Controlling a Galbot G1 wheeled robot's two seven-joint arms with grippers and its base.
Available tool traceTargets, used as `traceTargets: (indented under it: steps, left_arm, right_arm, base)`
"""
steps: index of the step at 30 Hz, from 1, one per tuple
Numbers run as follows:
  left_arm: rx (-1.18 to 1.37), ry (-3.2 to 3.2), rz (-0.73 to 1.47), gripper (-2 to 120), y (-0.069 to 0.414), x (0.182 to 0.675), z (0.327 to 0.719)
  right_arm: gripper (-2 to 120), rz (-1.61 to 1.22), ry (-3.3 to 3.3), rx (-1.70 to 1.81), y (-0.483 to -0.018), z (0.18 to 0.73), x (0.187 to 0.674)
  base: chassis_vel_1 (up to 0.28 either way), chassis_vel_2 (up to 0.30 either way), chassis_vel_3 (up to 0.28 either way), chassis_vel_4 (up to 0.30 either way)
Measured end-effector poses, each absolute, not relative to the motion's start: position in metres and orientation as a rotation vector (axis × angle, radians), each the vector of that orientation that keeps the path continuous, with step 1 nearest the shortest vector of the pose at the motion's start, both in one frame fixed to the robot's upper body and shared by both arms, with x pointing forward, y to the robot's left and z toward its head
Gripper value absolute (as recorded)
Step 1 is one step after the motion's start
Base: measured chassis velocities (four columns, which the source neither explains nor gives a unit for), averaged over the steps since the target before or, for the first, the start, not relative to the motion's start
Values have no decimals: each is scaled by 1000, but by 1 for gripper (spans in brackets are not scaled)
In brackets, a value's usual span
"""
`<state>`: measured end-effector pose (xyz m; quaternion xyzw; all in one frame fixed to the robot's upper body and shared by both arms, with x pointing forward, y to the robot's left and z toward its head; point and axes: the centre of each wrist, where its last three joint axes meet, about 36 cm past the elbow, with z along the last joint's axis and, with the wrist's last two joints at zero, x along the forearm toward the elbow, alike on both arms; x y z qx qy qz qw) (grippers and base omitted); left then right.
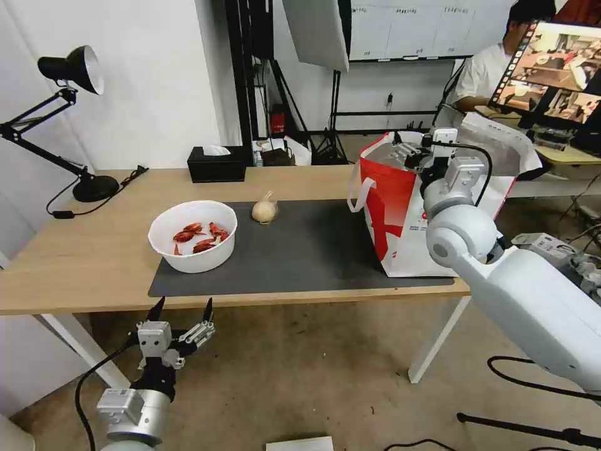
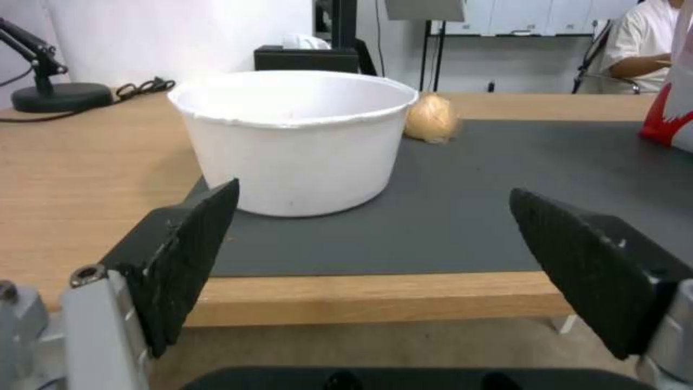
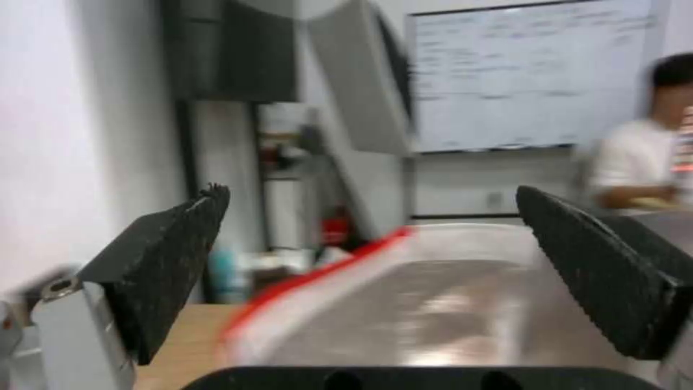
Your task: Pick up the trash from the table and place it into the takeout bag.
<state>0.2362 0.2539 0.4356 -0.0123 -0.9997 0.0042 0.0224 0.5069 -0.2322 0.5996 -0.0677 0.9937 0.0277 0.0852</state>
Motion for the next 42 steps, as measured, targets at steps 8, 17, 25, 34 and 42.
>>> traceTargets:
  steps: [8, 17, 25, 34, 42]
  left_arm:
    - [-37, -3100, 18, 100, 253, 235, 437]
    - [-37, -3106, 25, 100, 251, 234, 440]
    - [-42, -3105, 28, 100, 249, 233, 439]
    - [-43, -3096, 21, 100, 248, 231, 437]
    - [-44, -3087, 19, 100, 245, 227, 434]
  right_arm:
    - [100, 234, 2909, -621, -233, 579, 464]
    - [100, 214, 2973, -632, -253, 542, 390]
    - [100, 176, 3037, -560, -270, 487, 324]
    - [100, 128, 3099, -511, -260, 412, 273]
    - [100, 76, 3142, -486, -263, 385, 266]
  base:
    - [0, 0, 0, 0]
    - [0, 0, 0, 0]
    - [0, 0, 0, 0]
    - [0, 0, 0, 0]
    - [0, 0, 0, 0]
